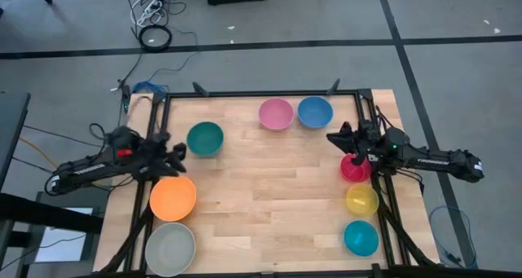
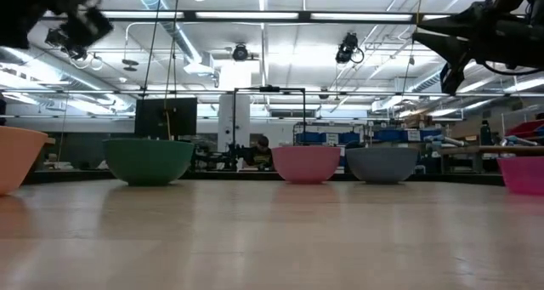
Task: Nest bowls inside each other
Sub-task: Put the gray bowl in the middle of the table
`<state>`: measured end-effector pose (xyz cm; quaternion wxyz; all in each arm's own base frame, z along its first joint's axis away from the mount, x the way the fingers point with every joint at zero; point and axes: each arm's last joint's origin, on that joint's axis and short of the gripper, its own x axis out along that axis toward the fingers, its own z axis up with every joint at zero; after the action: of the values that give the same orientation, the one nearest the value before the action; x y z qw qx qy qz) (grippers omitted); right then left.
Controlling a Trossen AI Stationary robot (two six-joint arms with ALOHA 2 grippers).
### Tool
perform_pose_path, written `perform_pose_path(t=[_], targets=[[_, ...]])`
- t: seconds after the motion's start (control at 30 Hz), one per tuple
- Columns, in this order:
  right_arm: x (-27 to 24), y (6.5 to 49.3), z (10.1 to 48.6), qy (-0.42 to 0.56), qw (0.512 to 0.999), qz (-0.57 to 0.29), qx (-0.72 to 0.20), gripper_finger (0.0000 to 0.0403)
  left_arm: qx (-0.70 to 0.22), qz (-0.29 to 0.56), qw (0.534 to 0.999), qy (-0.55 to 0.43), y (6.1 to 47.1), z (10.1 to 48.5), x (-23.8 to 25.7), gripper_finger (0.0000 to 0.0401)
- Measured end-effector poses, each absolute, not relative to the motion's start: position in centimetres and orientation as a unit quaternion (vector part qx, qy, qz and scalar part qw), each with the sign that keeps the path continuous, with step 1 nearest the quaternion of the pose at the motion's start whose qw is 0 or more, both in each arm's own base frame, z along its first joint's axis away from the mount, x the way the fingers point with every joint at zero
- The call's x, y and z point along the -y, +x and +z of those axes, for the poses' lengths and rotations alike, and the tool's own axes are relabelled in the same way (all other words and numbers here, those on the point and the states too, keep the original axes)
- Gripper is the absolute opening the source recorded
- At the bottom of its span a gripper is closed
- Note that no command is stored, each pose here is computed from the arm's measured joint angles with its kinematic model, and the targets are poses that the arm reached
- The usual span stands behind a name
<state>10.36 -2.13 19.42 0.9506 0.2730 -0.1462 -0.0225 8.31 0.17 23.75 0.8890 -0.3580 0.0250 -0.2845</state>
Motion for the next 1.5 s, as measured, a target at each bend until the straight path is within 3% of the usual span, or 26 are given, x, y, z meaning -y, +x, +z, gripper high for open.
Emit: perform_pose_path(t=[0.23, 0.63, 0.83, 1.07, 1.23, 1.37, 1.5], targets=[[2.2, 10.4, 19.4, 0.276, 0.950, -0.029, 0.146, 0.0066, -0.188, -0.189, 0.846, -0.462, 8.4, 19.9, -0.3, 0.0138], [2.3, 10.3, 19.4, 0.267, 0.951, -0.041, 0.149, 0.0066, -0.262, -0.088, 0.805, -0.525, 7.9, 17.9, -0.4, 0.0138], [2.3, 10.3, 19.4, 0.257, 0.953, -0.054, 0.152, 0.0066, -0.197, -0.102, 0.831, -0.510, 8.4, 19.1, -0.6, 0.0138], [2.3, 10.3, 19.4, 0.257, 0.953, -0.053, 0.152, 0.0066, -0.038, -0.138, 0.869, -0.474, 8.8, 22.4, -0.9, 0.0138], [2.3, 10.3, 19.4, 0.255, 0.954, -0.053, 0.151, 0.0066, -0.019, -0.185, 0.880, -0.437, 8.7, 23.2, -0.7, 0.0138], [2.3, 10.3, 19.4, 0.248, 0.955, -0.054, 0.151, 0.0066, -0.050, -0.140, 0.910, -0.387, 8.5, 23.2, -0.8, 0.0138], [2.3, 10.3, 19.4, 0.251, 0.955, -0.053, 0.151, 0.0066, -0.069, -0.051, 0.958, -0.275, 8.2, 24.8, -1.2, 0.0138]])
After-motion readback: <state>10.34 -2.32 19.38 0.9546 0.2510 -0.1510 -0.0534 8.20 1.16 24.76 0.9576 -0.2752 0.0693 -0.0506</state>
